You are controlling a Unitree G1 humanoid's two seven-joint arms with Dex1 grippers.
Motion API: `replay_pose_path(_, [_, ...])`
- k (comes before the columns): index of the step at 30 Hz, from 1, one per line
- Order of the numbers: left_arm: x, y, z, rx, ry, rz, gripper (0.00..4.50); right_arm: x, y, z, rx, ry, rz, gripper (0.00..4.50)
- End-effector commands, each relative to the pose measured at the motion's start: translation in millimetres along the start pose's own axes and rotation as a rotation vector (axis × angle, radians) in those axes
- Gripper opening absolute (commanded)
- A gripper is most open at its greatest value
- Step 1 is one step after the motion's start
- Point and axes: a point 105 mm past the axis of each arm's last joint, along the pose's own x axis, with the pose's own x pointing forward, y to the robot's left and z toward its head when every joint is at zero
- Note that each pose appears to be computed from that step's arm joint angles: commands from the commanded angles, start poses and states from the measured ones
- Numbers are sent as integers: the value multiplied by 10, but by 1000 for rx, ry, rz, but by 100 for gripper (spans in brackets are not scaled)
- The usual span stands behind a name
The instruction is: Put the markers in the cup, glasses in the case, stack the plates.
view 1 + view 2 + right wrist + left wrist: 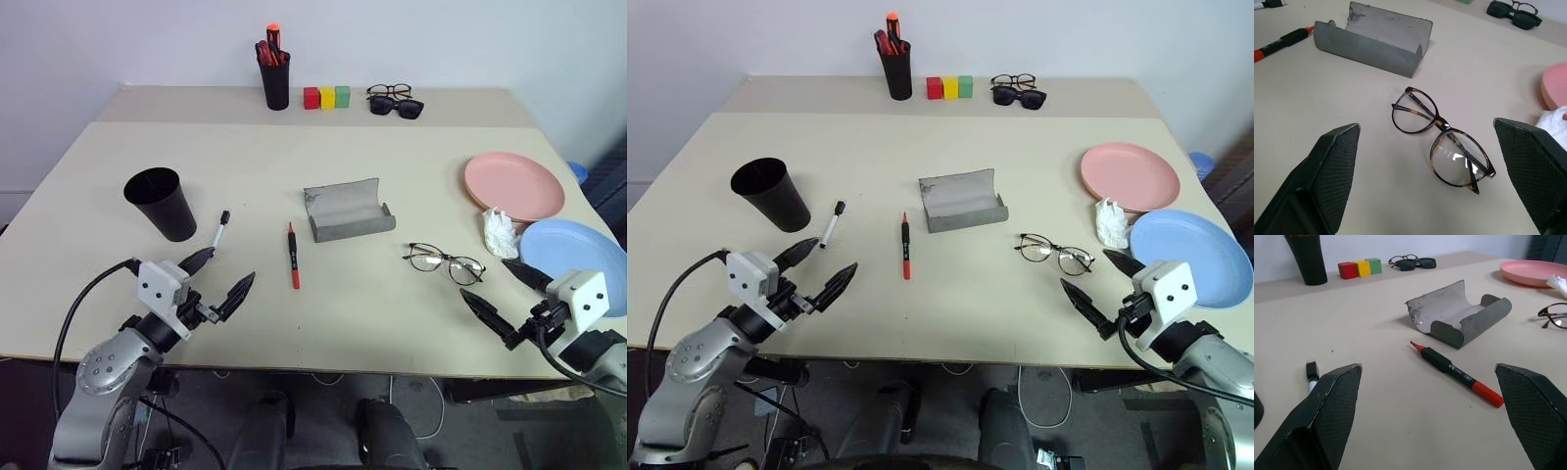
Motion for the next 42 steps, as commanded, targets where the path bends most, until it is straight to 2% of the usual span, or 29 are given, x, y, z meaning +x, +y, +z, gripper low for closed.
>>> replay_pose_path(1, [16,-25,91,32,-17,-17,450,-12,-1,54,-23,-25,-3,444])
replay_pose_path(24, [62,-76,145,-10,-23,-20,450,48,48,121,-31,-42,27,444])
replay_pose_path(28, [97,-78,199,-17,-31,-4,450,76,89,192,-36,-84,63,444])
replay_pose_path(32, [261,23,284,-67,4,125,450,141,164,420,-30,-190,153,444])
replay_pose_path(35, [496,85,444,-170,8,212,450,228,230,533,-56,-219,253,444])
replay_pose_path(39, [839,99,436,-216,175,281,450,370,271,620,-114,-226,348,444])
replay_pose_path(42, [1076,30,442,-272,249,274,450,424,277,587,-173,-190,407,444])
